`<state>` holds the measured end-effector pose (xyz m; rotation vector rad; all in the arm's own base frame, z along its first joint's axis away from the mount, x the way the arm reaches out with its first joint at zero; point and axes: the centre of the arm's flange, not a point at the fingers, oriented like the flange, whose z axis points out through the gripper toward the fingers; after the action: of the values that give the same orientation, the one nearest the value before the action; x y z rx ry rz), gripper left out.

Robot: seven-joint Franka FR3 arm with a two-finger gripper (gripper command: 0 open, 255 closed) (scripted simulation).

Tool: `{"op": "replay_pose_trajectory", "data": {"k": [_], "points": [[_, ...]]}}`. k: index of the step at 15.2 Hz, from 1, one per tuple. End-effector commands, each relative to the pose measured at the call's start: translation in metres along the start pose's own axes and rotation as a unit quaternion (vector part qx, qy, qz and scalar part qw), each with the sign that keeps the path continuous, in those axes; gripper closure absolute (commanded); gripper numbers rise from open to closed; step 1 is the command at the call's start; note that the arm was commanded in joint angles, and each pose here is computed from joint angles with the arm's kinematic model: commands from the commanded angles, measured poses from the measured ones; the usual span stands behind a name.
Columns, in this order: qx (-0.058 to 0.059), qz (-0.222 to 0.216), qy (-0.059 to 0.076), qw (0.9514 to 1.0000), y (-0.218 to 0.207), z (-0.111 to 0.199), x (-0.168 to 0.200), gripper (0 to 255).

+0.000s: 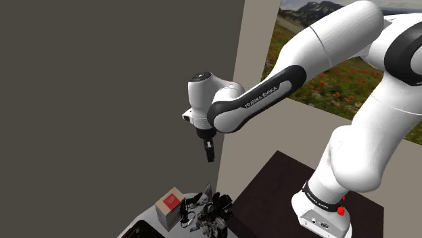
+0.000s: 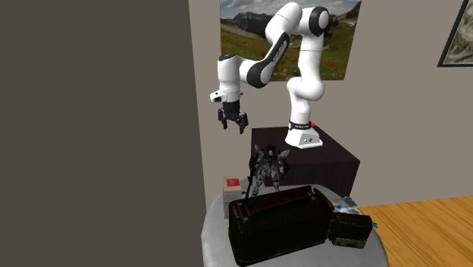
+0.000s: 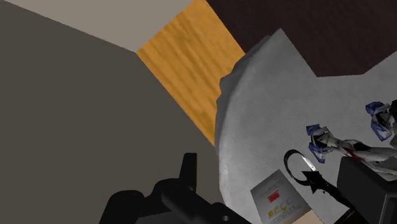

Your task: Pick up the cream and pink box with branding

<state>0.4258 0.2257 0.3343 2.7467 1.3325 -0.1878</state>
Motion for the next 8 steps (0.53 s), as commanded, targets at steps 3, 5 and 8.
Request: {"op": "replay_pose_trajectory", "data": {"k": [3, 5, 8], "points": [[-0.015, -0.055, -0.001, 0.9984, -0.023, 0.03, 0.044, 0], [-0.023, -0.082, -0.002, 0.9964, -0.033, 0.046, 0.063, 0], [-0.034, -0.122, -0.004, 0.9919, -0.05, 0.071, 0.091, 0]]}}
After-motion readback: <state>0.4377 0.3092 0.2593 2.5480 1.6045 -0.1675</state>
